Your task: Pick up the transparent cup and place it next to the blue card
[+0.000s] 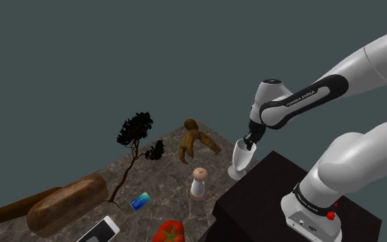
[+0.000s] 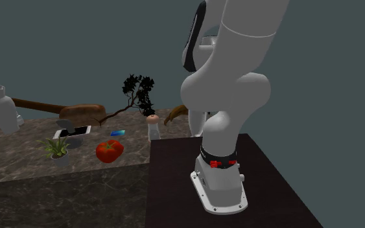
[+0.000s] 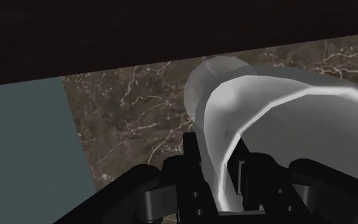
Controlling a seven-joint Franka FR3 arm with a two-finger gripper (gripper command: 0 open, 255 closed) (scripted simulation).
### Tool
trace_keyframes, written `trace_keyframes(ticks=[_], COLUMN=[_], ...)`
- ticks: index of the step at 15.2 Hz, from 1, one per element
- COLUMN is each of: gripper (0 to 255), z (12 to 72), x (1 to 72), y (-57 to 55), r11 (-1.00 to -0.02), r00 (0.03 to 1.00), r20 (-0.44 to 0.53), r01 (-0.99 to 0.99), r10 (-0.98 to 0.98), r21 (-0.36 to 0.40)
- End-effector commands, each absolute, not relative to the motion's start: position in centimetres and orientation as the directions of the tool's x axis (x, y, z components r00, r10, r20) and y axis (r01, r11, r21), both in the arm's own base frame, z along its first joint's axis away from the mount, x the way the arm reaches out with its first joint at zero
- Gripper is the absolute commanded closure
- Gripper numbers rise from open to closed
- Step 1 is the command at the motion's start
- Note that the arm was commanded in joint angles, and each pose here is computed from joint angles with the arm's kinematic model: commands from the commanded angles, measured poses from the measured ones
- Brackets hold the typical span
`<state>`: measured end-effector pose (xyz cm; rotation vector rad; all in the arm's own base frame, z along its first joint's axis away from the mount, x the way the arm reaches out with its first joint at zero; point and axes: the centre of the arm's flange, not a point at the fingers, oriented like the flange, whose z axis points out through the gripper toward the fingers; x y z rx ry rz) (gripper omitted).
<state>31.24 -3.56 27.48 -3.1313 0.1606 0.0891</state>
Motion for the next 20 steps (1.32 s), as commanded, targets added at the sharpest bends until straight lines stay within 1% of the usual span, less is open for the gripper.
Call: trace_keyframes(ticks=[1, 20], gripper=[255, 255], z=[28.6, 38.6], x=[31.3, 31.3], y=[-3.6, -3.6], r11=[-0.995, -0.995], r00=[0.993, 0.993], r20=[-0.057, -0.057], r01=[-0.102, -0.102], r10=[-0.102, -0.102], r21=[-0.002, -0.002])
